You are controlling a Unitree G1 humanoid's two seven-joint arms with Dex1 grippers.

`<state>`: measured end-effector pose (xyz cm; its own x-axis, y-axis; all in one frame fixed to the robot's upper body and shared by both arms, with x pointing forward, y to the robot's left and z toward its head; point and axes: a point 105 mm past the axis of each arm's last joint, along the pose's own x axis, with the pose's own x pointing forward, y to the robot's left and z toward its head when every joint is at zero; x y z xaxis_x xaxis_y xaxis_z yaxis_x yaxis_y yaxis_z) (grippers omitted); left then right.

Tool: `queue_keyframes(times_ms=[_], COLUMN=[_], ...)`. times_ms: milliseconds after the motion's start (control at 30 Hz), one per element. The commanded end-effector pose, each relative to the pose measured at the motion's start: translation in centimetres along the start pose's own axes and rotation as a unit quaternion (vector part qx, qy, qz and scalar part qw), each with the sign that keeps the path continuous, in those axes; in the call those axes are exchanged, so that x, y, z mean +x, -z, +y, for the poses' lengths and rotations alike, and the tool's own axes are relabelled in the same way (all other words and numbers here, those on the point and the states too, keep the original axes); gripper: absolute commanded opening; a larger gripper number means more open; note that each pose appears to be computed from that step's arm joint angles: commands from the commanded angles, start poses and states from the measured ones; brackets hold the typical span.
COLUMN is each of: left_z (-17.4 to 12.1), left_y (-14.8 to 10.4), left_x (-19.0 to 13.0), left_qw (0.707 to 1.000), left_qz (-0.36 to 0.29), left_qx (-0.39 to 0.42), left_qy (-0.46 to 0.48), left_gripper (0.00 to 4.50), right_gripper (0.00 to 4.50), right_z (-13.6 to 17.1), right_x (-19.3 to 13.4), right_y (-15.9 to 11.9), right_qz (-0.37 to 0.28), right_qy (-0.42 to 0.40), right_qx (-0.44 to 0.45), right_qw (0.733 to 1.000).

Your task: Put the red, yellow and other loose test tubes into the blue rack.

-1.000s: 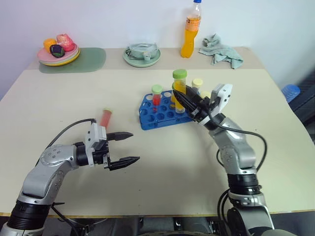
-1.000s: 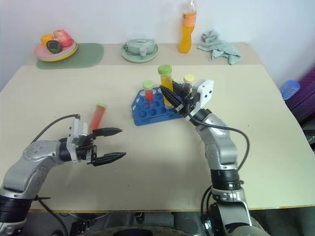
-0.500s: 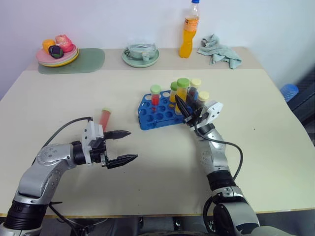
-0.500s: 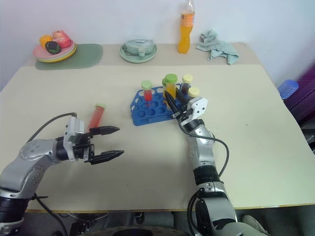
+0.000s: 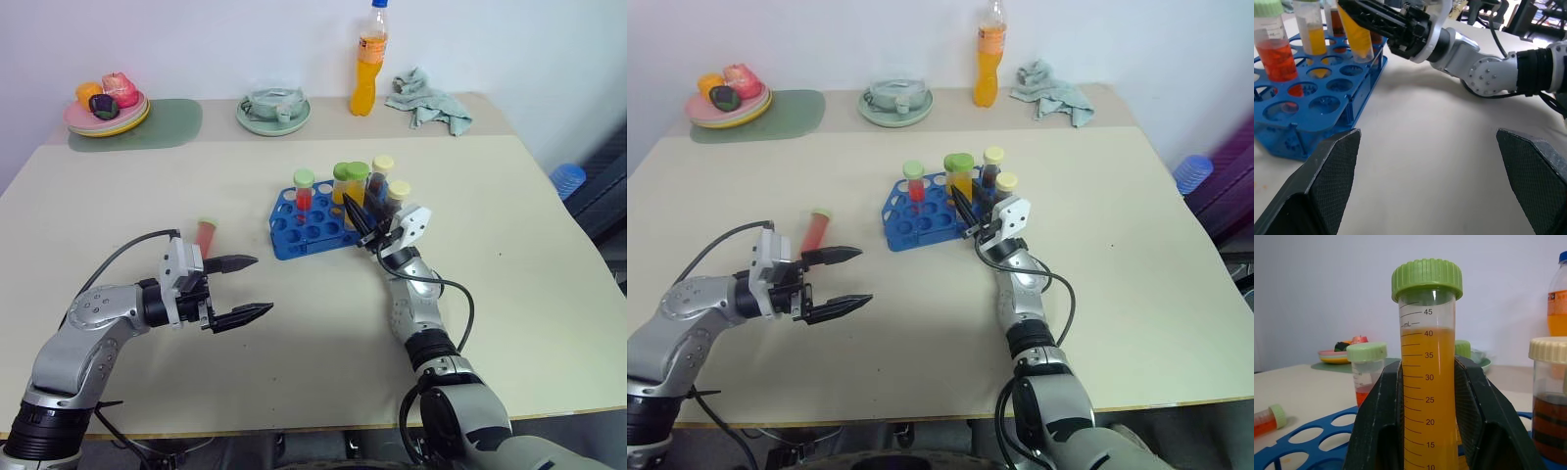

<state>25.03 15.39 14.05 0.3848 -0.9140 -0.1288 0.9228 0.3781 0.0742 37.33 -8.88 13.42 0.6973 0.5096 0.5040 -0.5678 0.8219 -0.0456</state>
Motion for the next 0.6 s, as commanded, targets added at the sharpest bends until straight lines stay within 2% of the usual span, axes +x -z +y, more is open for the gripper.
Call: queue_keyframes(times_ms=[33, 600], left_z=[-0.2, -0.3], left_y=[-0.9, -1.0], left_x=[-0.2, -0.5], left_qw=[1.0, 1.0], left_qz=[-0.009, -0.008], left_qx=[0.014, 0.011], left_qy=[-0.002, -0.009], left_gripper=[4.5, 4.5], right_gripper=[0.79, 0.79], right_z=[-1.0, 0.4], right_x=[-0.4, 0.0], right_y=[0.1, 1.8], right_qz=[0.0, 0.013], right_qy=[0.022, 0.026], right_qx=[-0.006, 0.017], right_qw=[1.0, 0.999])
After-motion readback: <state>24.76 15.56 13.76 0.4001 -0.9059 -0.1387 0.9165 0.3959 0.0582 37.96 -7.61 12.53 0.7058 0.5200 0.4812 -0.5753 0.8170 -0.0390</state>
